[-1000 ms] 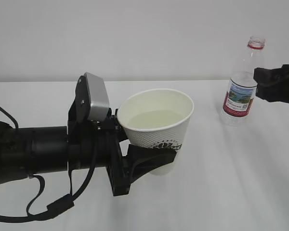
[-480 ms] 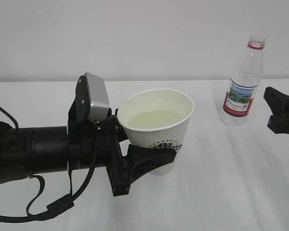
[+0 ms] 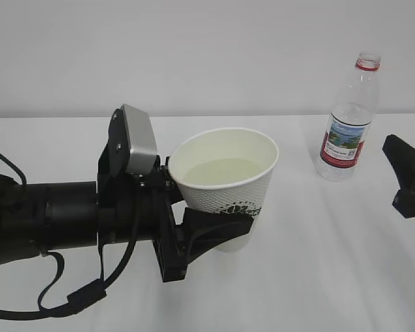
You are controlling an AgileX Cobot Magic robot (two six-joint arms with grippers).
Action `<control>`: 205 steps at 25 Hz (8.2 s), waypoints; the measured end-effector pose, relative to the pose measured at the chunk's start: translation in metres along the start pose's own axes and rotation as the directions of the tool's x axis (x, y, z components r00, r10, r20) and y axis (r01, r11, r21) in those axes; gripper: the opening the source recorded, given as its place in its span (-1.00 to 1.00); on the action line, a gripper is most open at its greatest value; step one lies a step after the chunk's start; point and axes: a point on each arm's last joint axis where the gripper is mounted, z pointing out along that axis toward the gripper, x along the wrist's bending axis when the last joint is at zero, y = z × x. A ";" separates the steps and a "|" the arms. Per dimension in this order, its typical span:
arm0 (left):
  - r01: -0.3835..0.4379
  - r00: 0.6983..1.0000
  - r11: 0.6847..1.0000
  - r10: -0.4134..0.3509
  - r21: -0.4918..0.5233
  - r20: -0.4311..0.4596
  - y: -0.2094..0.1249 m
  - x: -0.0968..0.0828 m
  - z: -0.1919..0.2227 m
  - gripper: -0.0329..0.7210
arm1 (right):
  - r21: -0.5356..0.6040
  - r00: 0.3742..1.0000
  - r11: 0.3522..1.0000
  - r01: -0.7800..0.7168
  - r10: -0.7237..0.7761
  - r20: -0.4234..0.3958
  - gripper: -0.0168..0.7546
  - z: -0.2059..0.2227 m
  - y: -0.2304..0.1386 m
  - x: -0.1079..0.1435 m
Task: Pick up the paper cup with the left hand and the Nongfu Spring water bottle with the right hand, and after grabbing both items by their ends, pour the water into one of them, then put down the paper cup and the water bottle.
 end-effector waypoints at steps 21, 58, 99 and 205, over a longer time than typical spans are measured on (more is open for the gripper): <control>-0.001 1.000 1.000 0.001 0.001 0.001 0.000 0.000 0.000 0.39 | 0.004 1.000 1.000 -0.013 0.012 0.020 0.60 -0.002 -0.001 -0.002; 0.001 0.951 0.997 -0.027 -0.083 -0.308 0.007 0.028 -0.005 0.39 | 0.092 0.995 0.993 -0.068 0.061 0.078 0.48 0.003 -0.019 -0.006; 0.030 0.640 0.989 -0.129 -0.143 -0.758 -0.006 0.135 -0.117 0.39 | 0.090 0.995 0.993 -0.070 0.063 0.083 0.48 0.003 -0.020 -0.007; 0.278 0.394 0.949 -0.252 -0.147 -0.884 -0.127 0.189 -0.145 0.90 | 0.090 0.995 0.993 -0.073 0.067 0.070 0.48 0.003 -0.020 -0.005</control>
